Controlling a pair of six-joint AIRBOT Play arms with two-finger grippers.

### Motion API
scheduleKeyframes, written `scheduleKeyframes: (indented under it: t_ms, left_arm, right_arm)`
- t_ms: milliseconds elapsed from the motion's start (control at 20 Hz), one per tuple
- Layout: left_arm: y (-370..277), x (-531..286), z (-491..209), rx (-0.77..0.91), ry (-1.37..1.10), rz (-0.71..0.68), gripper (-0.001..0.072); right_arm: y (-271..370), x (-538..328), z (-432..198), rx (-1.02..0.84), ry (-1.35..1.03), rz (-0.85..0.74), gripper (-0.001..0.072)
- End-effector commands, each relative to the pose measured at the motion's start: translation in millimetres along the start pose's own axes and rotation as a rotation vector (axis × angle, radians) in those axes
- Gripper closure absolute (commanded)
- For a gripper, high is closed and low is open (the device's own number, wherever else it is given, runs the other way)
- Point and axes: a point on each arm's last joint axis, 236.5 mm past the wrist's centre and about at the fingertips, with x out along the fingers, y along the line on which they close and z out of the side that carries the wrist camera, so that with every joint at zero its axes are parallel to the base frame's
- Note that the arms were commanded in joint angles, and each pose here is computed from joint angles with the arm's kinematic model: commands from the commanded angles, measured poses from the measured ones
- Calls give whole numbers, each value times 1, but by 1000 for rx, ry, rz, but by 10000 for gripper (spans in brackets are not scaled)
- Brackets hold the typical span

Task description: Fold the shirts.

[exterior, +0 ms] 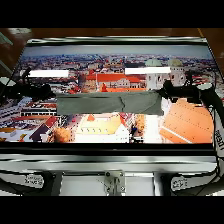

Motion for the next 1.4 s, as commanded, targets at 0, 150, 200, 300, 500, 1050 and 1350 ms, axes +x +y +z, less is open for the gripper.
scheduleKeyframes:
  t_ms: [0,150,200,300,500,1050,1350]
  left_arm:
    - [9,34,-5,-80,68,0,669]
    - [13,42,-22,-101,137,-8,369]
    - [13,38,-20,-101,136,-9,177]
    - [16,24,-11,-101,133,-17,140]
    - [15,-12,2,-102,154,-45,140]
    - [-52,-32,-19,49,215,-92,141]
    - [-98,-23,-30,126,228,-139,141]
  right_arm:
    - [-20,22,4,16,-11,-34,639]
    - [-20,37,-8,-23,22,-39,269]
    - [-15,35,-8,-74,30,-29,46]
    - [-9,16,-5,-184,68,-24,42]
    - [-54,-39,19,-174,62,-200,41]
    - [-87,13,-19,69,243,-73,38]
    - [-77,52,-35,48,267,-69,58]
